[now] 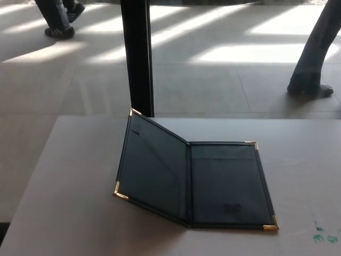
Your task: The robot uses its left hand to push the cover of the diary kept in the middle of the desk to close it
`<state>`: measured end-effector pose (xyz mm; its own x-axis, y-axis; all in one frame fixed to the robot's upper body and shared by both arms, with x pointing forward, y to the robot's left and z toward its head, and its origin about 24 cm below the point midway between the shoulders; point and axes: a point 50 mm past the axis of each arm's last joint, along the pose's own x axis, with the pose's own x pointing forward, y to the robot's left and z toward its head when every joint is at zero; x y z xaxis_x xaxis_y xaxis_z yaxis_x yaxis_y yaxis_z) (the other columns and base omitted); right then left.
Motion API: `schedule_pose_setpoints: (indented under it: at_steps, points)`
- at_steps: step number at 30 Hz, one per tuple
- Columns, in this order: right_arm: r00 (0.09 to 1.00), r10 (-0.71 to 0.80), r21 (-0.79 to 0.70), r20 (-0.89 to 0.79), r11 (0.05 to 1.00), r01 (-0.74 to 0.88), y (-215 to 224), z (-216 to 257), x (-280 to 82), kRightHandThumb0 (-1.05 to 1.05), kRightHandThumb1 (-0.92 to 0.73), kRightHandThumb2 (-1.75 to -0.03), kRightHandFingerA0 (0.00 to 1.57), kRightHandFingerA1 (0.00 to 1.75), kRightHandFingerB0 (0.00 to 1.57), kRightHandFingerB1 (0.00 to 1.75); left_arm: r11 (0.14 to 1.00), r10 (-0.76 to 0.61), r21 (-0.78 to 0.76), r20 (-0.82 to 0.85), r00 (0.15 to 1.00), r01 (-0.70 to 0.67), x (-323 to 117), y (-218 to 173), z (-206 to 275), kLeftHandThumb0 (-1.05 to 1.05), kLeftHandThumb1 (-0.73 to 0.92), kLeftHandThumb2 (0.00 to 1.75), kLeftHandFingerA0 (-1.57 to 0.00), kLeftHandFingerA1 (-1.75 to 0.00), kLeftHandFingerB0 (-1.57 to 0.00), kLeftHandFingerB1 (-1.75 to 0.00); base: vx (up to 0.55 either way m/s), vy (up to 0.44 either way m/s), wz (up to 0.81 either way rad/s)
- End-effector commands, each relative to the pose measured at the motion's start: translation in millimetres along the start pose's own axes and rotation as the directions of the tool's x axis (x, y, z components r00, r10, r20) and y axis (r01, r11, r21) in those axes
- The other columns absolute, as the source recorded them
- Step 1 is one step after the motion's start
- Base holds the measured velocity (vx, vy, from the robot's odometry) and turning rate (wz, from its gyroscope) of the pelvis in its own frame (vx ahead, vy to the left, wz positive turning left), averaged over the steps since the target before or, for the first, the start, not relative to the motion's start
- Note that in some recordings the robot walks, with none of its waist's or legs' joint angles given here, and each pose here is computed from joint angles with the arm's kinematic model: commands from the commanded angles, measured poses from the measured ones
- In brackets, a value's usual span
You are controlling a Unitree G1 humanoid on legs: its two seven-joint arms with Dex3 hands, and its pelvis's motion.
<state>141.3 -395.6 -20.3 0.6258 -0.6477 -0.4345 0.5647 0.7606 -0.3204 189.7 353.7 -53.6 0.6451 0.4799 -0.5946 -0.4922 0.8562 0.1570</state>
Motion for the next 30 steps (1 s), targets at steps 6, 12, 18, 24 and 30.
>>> schedule_pose_setpoints:
  at_steps: [6,12,18,24,30]
  points:
    - [0.998,-0.058,0.374,0.035,0.927,0.04,-34,34,-2,-1.03,-0.91,-0.69,0.29,1.04,0.2,0.46,0.912,0.106,-0.407,0.138,0.985,-0.041,-5,30,60,-0.91,0.91,0.68,-0.72,-0.95,-0.43,-0.86,0.0,0.0,0.0]
    - [0.999,-0.036,0.384,0.037,0.923,0.019,-35,34,-4,-1.02,-0.92,-0.7,0.27,1.02,0.18,0.46,0.988,0.11,-0.142,0.346,0.932,-0.064,-29,12,124,-0.9,0.92,0.73,-0.54,-0.48,-0.36,-0.36,0.0,0.0,0.0]
    - [0.999,-0.032,0.383,0.035,0.923,0.016,-34,34,-3,-1.02,-0.92,-0.69,0.27,1.02,0.18,0.45,0.999,0.042,-0.044,0.429,0.902,-0.026,-50,-11,171,-0.92,0.92,0.68,-0.5,-0.43,-0.36,-0.36,0.0,0.0,0.0]
    - [0.999,-0.047,0.368,0.003,0.929,0.042,-35,33,-2,-1.03,-0.92,-0.69,0.34,1.03,0.19,0.5,0.996,-0.083,0.036,0.553,0.829,0.076,-86,-49,216,-0.96,0.91,0.75,-0.45,-0.45,-0.33,-0.37,0.0,0.0,0.0]
    - [0.997,-0.067,0.377,-0.029,0.923,0.073,-36,33,-3,-1.03,-0.91,-0.68,0.38,1.05,0.23,0.51,0.985,-0.172,0.082,0.553,0.815,0.153,-92,-83,221,-0.93,0.92,0.76,-0.44,-0.44,-0.33,-0.38,0.0,0.0,0.0]
